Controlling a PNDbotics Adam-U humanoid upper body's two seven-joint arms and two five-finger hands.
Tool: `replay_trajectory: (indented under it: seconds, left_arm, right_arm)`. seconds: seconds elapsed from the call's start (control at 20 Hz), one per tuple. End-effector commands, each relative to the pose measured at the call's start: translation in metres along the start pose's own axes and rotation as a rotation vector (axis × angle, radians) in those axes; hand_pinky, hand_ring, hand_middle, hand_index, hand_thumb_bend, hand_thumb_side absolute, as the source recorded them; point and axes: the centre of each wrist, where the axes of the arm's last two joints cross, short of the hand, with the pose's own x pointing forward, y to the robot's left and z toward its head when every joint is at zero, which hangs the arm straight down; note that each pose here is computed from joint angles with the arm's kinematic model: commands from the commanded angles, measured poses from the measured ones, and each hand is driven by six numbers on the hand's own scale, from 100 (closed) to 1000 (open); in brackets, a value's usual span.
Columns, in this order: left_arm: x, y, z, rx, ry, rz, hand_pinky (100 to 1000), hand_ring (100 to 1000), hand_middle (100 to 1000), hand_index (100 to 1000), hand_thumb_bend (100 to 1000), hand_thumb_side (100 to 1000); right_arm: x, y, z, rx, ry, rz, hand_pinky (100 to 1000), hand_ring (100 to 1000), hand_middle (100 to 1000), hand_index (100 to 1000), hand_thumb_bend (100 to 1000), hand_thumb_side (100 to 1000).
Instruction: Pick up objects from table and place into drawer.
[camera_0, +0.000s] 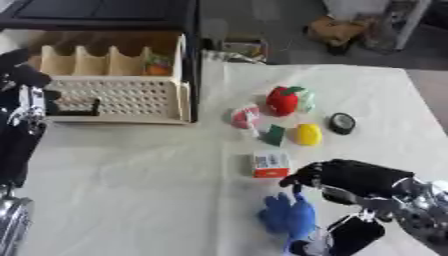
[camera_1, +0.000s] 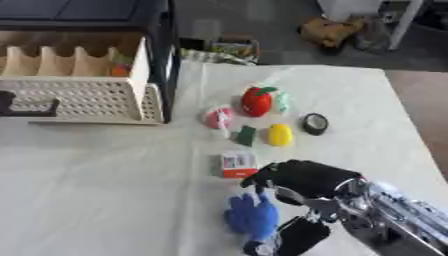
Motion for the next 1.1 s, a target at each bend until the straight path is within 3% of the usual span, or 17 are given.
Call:
replay_trajectory:
  seconds: [0.05,0.75,1.1]
  left_arm:
    - [0.005,0.000,-0.002,-0.003,-0.020,0.007,599,357,509,767,100,418]
    - [0.006,-0.003,-0.003,-0.004,-0.025,0.022,601,360,509,766,100,411]
    - [0.006,-0.004,-0.002,-0.007,-0.021,0.027,601,360,511,765,100,409]
  right_arm:
    - [-0.002,-0.005,0.000,-0.017,0.026,0.012,885,847,726,933,488,585]
    - [-0.023,0.017,-0.020,0.031,0.087,0.001,883,847,716,907,537,532]
    - [-0.026,0.019,-0.024,0.017,0.101,-0.005,860,809,636,807,518,523]
